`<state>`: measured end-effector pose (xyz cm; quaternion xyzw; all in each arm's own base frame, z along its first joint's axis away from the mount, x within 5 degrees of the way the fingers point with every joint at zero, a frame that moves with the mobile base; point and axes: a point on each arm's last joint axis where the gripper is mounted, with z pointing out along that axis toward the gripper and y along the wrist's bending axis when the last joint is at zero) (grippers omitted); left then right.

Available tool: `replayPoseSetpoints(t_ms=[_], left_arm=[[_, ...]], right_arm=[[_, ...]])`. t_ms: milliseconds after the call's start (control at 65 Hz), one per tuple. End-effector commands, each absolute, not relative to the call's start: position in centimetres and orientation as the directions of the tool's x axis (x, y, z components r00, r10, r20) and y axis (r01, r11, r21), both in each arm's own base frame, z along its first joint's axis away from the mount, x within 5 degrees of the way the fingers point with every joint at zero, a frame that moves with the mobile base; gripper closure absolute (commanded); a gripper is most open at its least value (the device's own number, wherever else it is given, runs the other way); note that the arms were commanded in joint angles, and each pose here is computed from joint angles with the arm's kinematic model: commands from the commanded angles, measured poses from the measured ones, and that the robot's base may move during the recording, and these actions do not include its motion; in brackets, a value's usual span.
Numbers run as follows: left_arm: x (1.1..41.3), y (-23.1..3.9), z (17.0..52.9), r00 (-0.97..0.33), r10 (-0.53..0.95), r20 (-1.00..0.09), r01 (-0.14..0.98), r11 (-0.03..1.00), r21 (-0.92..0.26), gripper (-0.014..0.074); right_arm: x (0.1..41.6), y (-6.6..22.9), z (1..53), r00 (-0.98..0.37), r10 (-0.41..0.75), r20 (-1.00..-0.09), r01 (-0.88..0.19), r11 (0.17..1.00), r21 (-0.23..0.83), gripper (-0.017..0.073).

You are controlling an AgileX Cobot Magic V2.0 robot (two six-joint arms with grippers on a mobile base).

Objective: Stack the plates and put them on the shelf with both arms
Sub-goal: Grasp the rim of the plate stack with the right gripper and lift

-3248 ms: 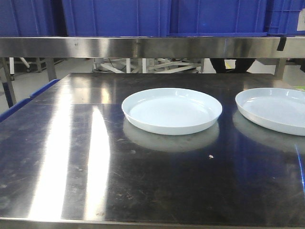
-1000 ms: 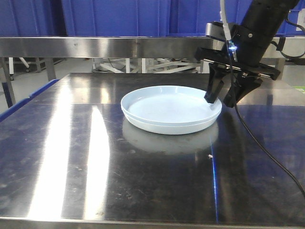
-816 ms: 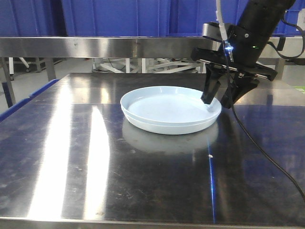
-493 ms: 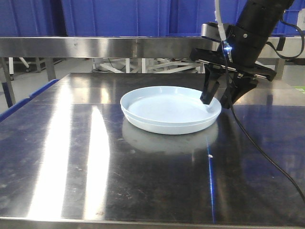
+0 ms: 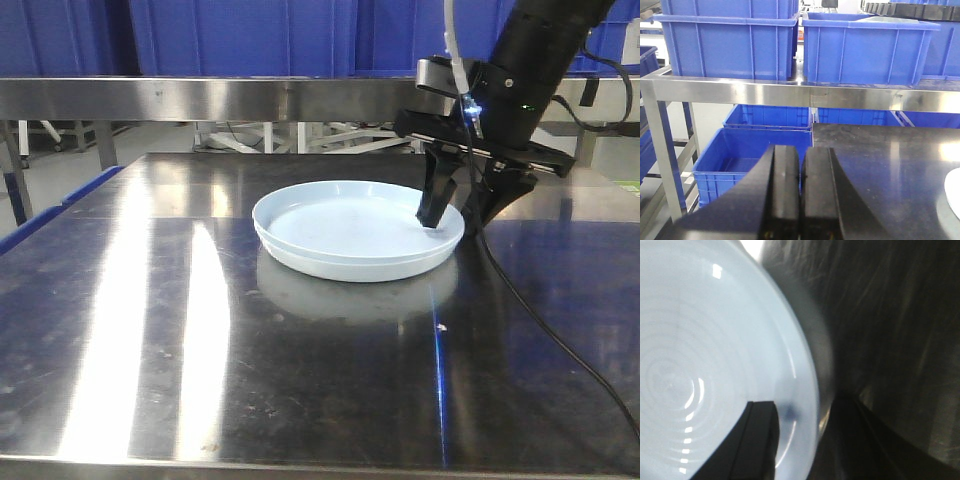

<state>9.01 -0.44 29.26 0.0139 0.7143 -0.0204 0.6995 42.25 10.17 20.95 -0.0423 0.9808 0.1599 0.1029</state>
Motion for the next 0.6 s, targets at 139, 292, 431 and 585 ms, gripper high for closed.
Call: replayPoseSetpoints(t_ms=[139, 292, 431, 585], left_arm=[[8.9, -0.4, 31.3, 0.102, -0.024, -0.994, 0.044, 0.999, -0.020, 0.0512], [8.9, -0.4, 31.3, 0.102, -0.024, -0.994, 0.044, 0.999, -0.020, 0.0512], [8.9, -0.4, 31.3, 0.102, -0.024, -0.994, 0.044, 0.999, -0.020, 0.0512], [8.9, -0.4, 31.3, 0.102, -0.024, -0.994, 0.044, 0.999, -0.020, 0.0512]], right_arm=[[42.1, 10.6, 23.8, -0.957, -0.043, -0.288, -0.140, 0.936, 0.324, 0.0187], [42.1, 10.6, 23.9, -0.955, -0.036, -0.293, -0.135, 0.936, 0.325, 0.0373], [42.1, 10.5, 24.1, -0.953, -0.043, -0.301, -0.141, 0.939, 0.313, 0.0510], [41.8, 10.1, 25.7, -0.933, -0.058, -0.356, -0.164, 0.948, 0.273, 0.0511]])
